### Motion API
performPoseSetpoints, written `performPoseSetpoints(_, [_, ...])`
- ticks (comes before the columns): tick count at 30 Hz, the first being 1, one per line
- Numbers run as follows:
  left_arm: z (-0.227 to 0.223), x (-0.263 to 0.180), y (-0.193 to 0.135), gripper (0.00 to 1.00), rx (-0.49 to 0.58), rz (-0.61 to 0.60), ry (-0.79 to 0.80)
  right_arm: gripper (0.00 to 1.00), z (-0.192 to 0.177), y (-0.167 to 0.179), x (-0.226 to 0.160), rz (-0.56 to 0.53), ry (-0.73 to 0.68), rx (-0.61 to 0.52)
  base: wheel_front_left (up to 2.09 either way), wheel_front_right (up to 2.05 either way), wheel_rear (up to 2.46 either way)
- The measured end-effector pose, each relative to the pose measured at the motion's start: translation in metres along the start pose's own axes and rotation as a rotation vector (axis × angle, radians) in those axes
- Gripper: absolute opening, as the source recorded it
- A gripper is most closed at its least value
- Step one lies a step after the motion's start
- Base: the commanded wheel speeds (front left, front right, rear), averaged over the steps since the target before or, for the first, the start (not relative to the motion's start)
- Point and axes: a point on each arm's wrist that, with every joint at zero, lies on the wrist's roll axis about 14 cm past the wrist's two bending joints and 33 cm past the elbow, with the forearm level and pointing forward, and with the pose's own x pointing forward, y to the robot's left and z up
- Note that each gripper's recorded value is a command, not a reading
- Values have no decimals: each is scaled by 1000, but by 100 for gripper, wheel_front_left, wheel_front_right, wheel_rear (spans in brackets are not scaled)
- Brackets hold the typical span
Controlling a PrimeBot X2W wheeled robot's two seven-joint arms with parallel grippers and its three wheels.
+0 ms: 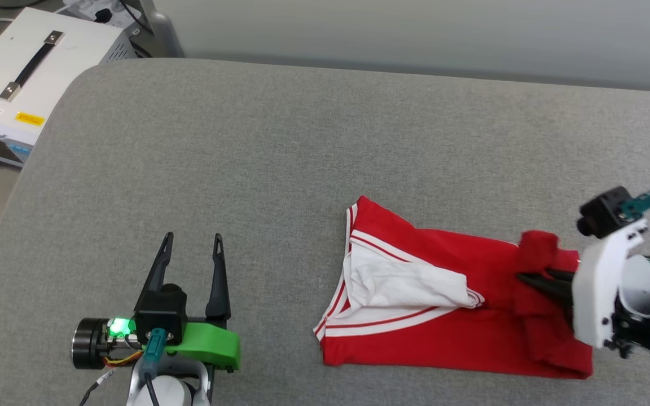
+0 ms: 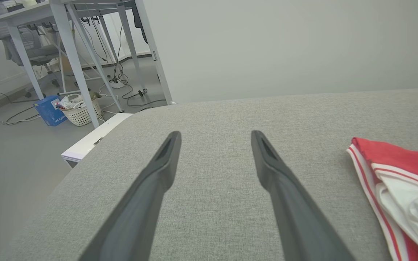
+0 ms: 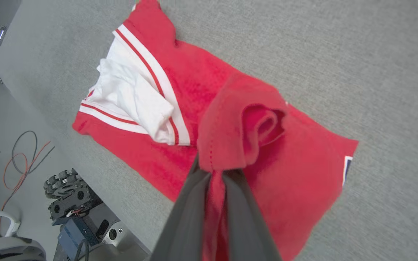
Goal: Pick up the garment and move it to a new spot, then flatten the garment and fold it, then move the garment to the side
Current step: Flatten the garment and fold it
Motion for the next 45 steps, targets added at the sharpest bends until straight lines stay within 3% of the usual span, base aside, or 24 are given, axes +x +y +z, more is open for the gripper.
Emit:
performPoseSetpoints(5, [-5, 7, 1, 100, 2, 10, 10, 0, 27, 48, 47, 128, 18, -118, 0, 0, 0])
performPoseSetpoints(10, [-8, 14, 4, 100, 4, 21, 17, 0, 35, 67, 81, 175, 51, -167, 0, 0, 0])
performPoseSetpoints(19, [-20, 21, 4, 100, 2, 31, 48, 0, -9, 78, 135, 202, 192, -167, 0, 0, 0])
performPoseSetpoints(24, [-23, 22, 4, 100, 4, 32, 56, 0, -10, 79, 142, 204, 159, -179, 0, 0, 0])
performPoseSetpoints(25, [-22, 22, 4, 100, 6, 31, 54, 22, -6, 79, 141, 203, 130, -196, 0, 0, 0])
performPoseSetpoints(26, [-22, 22, 4, 100, 8, 30, 52, 83, -4, 78, 140, 199, 108, -209, 0, 0, 0])
performPoseSetpoints(27, [-20, 21, 5, 100, 9, 32, 49, 100, 2, 78, 137, 198, 73, -215, 0, 0, 0])
performPoseSetpoints(33, [-11, 17, 6, 100, 11, 35, 24, 100, 52, 53, 100, 123, -185, -271, 0, 0, 0])
performPoseSetpoints(39, [-4, 13, 1, 100, 3, 17, 1, 100, 112, 5, 34, -78, -549, -333, 0, 0, 0])
performPoseSetpoints(45, [7, 11, -7, 100, -3, -14, -31, 100, 122, -26, -25, -266, -820, -281, 0, 0, 0])
